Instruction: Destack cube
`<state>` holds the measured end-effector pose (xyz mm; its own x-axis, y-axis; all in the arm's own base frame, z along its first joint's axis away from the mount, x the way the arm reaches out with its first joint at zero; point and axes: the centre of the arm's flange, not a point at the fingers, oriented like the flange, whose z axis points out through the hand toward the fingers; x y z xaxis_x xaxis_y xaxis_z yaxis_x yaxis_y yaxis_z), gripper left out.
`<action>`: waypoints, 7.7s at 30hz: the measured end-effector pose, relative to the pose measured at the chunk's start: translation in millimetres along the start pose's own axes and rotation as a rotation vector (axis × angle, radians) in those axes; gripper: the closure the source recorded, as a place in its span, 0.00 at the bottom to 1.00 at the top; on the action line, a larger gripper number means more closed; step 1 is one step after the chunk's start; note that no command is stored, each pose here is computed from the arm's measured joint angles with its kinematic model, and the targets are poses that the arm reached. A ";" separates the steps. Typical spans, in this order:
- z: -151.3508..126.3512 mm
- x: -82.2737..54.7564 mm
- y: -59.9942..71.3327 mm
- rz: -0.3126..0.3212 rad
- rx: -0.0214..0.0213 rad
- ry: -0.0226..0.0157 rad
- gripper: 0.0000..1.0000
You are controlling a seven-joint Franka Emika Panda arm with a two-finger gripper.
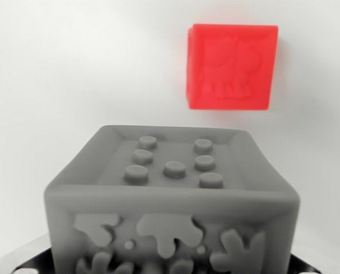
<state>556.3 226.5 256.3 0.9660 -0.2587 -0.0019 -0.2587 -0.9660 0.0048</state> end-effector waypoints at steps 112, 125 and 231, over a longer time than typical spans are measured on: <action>135.9 -114.4 13.7 0.046 0.0027 -0.0039 1.00; 141.7 -114.0 13.6 0.046 0.0027 -0.0036 0.00; -100.5 -113.9 14.4 0.048 0.0045 0.0065 0.00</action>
<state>443.0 242.4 357.1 0.9525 -0.3044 0.0048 -0.3044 -0.9525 0.0003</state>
